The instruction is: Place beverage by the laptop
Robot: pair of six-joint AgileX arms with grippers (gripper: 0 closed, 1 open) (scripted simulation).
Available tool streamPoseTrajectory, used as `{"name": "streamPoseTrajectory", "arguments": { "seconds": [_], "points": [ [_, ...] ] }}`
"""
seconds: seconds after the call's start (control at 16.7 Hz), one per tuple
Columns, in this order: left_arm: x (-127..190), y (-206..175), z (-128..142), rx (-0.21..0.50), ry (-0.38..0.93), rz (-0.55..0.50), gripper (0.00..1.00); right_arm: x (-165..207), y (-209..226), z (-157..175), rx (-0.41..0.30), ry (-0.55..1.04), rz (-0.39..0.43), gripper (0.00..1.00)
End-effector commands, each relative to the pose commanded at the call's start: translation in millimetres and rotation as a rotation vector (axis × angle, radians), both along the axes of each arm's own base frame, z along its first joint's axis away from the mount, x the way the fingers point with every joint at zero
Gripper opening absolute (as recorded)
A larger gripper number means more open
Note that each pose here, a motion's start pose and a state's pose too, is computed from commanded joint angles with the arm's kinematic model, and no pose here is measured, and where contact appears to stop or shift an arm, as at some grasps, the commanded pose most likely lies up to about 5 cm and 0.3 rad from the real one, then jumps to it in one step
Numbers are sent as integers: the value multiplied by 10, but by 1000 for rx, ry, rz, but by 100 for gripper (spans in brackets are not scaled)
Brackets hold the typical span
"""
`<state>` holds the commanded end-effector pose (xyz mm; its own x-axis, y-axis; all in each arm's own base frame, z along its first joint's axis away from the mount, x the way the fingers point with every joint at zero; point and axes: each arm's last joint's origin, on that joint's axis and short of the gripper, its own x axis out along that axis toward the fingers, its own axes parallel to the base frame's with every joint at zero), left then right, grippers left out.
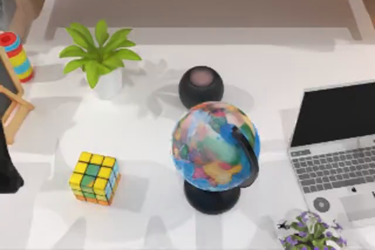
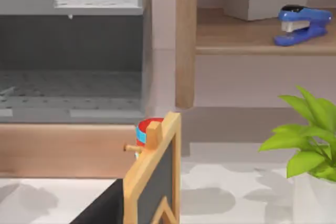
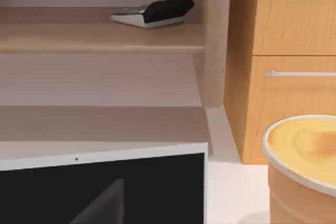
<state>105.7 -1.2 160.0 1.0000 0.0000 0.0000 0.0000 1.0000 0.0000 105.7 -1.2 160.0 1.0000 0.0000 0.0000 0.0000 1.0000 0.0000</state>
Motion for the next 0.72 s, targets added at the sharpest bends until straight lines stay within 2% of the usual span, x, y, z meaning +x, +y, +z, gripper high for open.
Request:
{"name": "streamPoseTrajectory", "arguments": {
  "seconds": [0.36,0.72],
  "points": [
    [0,0,0,0,0,0,100,65,-41,14,-12,3,-6,100],
    [0,0,0,0,0,0,100,317,-223,-64,-33,64,-13,100]
  ]
}}
